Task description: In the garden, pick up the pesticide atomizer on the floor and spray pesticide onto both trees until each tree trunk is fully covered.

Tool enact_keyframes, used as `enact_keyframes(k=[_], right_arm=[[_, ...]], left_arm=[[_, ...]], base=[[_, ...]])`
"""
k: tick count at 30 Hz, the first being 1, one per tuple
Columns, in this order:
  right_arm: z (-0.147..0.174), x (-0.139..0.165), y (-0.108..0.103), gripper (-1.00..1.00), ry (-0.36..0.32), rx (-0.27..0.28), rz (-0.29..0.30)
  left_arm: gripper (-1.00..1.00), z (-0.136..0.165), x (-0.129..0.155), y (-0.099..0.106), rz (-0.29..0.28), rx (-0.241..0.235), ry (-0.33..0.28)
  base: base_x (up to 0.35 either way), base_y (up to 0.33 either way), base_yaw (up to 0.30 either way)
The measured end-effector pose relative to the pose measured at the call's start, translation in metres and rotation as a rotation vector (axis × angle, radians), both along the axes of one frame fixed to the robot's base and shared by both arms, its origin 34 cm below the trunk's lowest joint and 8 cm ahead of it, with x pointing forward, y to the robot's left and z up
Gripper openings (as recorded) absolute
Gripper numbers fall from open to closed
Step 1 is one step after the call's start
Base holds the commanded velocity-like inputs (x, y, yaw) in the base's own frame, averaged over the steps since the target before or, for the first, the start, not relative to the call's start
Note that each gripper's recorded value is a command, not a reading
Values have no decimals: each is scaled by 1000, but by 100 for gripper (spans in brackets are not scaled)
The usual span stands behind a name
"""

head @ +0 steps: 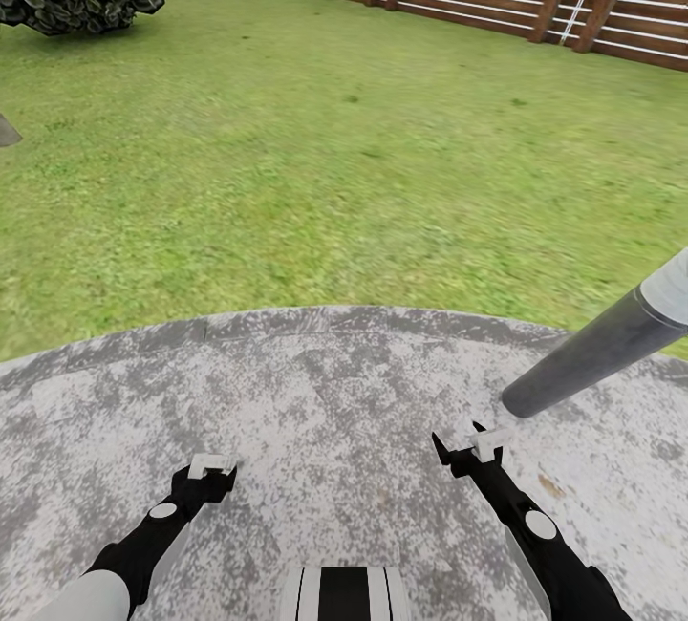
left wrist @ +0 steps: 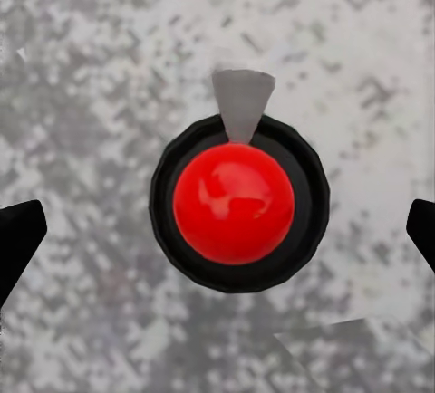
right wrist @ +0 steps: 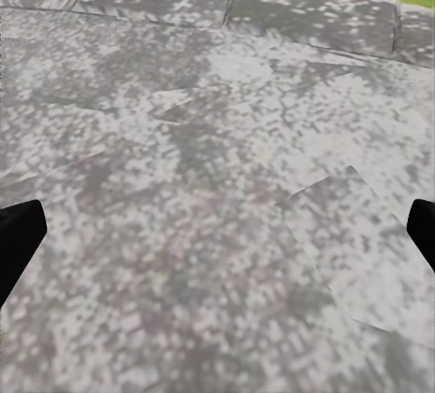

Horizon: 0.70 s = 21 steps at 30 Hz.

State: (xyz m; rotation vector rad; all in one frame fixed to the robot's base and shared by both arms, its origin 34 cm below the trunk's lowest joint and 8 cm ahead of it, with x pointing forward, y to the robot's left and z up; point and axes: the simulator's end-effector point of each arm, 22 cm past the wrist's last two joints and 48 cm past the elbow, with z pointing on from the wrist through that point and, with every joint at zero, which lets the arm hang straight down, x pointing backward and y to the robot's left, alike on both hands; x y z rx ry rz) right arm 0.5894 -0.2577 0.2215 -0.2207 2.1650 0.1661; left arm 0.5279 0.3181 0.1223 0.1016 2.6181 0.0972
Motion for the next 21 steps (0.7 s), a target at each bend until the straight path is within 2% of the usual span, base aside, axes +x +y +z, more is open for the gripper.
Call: enact_keyframes(k=[21], right_arm=[[5,3,0,100,-11,0,0]], left_arm=[[100,4,3,0,-2,1,-7]], base=[[0,0,-14]])
